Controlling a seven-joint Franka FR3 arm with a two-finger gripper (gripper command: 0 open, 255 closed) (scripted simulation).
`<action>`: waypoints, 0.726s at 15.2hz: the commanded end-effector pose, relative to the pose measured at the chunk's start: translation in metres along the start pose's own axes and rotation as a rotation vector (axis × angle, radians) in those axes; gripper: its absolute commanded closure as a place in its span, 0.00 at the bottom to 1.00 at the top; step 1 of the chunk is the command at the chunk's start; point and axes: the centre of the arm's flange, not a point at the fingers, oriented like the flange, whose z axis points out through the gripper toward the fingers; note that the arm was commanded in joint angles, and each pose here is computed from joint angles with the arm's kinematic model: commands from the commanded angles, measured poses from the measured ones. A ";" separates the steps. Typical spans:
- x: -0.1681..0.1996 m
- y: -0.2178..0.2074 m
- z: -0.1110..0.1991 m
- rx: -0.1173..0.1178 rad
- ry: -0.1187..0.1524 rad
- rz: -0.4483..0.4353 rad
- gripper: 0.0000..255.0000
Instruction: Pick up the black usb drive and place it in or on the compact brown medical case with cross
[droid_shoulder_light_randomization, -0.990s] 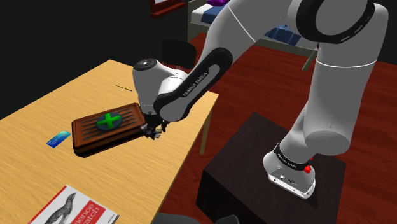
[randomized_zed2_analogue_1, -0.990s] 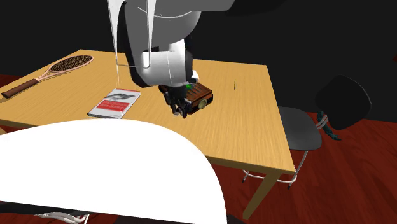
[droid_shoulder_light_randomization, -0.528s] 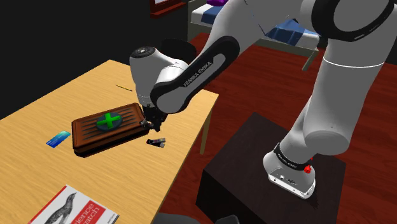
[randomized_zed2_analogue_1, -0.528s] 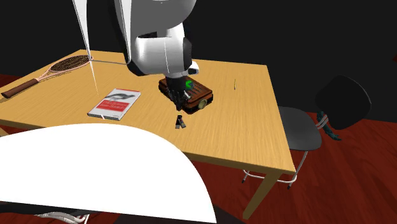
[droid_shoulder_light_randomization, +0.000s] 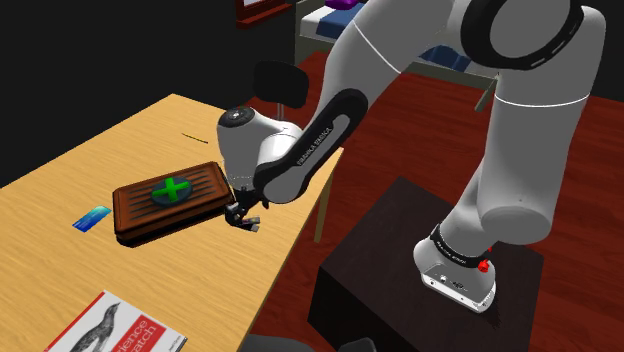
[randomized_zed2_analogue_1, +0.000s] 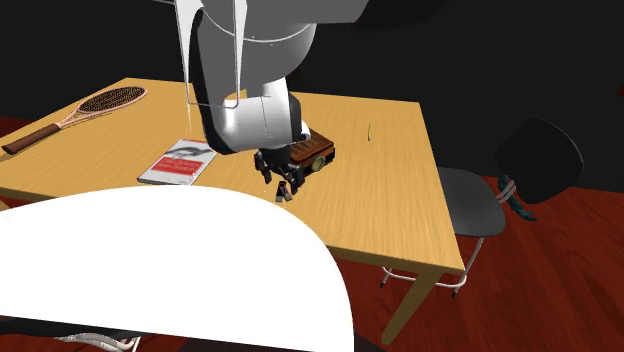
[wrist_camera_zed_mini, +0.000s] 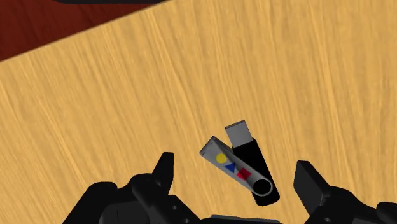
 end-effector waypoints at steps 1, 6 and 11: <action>0.000 -0.002 0.012 0.000 0.004 -0.007 0.00; 0.000 -0.002 0.038 0.000 0.004 -0.007 0.00; 0.000 -0.002 0.046 0.000 0.004 -0.007 0.00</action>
